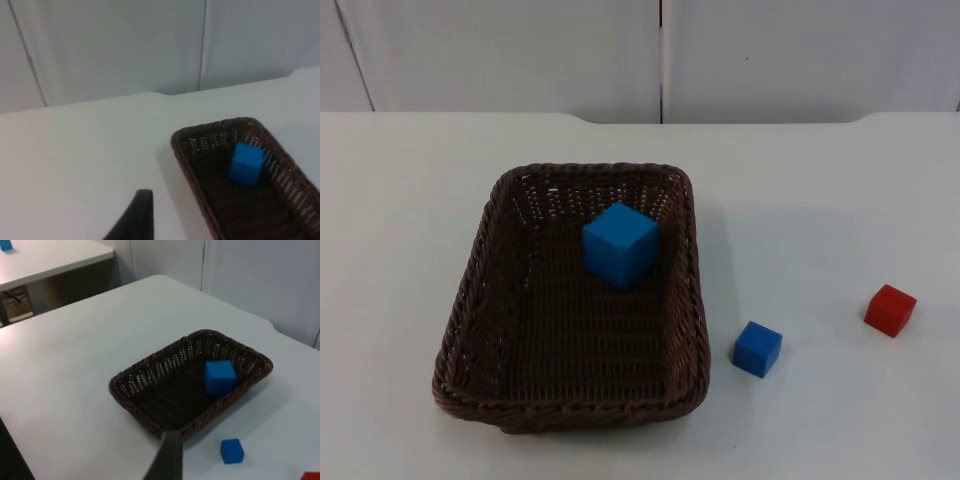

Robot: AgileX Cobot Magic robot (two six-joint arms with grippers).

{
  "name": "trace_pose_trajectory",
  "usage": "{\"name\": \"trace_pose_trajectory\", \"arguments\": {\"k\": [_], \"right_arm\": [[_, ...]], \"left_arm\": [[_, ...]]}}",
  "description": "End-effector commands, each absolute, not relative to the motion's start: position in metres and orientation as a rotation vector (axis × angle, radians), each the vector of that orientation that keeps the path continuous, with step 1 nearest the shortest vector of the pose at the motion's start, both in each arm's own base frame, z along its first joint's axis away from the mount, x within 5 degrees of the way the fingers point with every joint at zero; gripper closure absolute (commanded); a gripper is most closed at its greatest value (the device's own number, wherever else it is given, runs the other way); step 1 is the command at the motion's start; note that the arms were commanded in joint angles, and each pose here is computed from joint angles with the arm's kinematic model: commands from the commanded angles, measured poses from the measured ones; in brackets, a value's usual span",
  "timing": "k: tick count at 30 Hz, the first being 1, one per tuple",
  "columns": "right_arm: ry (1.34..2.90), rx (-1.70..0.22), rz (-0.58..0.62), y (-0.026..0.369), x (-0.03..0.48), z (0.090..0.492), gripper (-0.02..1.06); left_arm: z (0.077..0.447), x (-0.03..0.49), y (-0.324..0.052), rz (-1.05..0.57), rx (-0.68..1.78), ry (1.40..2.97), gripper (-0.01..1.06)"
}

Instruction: Pick up the basket with the left hand and place the largest block into the basket with the right hand.

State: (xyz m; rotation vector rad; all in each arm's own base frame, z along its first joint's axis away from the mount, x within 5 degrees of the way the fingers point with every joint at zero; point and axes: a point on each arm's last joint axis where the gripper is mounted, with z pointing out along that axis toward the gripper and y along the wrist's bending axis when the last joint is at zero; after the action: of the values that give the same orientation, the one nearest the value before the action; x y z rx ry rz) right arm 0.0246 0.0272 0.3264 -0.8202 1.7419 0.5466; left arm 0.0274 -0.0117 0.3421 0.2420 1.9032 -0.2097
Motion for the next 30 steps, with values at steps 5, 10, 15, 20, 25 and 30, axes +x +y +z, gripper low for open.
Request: {"name": "trace_pose_trajectory", "arguments": {"k": [5, 10, 15, 20, 25, 30], "right_arm": [[1.723, -0.821, 0.528, 0.010, 0.011, 0.321, 0.31], [1.682, -0.800, 0.536, -0.003, 0.000, 0.318, 0.31], [1.707, -0.809, 0.528, -0.012, -0.008, 0.311, 0.31], [1.764, -0.820, 0.504, -0.014, -0.008, 0.306, 0.31], [1.788, -0.811, 0.495, -0.012, -0.006, 0.301, 0.31], [1.839, -0.807, 0.534, -0.007, -0.004, 0.291, 0.31]], "left_arm": [[0.322, 0.005, -0.006, -0.204, 0.231, 1.873, 0.00], [0.297, -0.005, -0.004, -0.212, 0.222, 1.865, 0.00], [0.291, -0.007, -0.003, -0.204, 0.230, 1.937, 0.00], [0.288, -0.006, -0.003, -0.202, 0.231, 1.957, 0.00], [0.288, -0.006, -0.003, -0.204, 0.228, 1.958, 0.00], [0.287, -0.007, -0.003, -0.203, 0.231, 1.973, 0.00]]}}
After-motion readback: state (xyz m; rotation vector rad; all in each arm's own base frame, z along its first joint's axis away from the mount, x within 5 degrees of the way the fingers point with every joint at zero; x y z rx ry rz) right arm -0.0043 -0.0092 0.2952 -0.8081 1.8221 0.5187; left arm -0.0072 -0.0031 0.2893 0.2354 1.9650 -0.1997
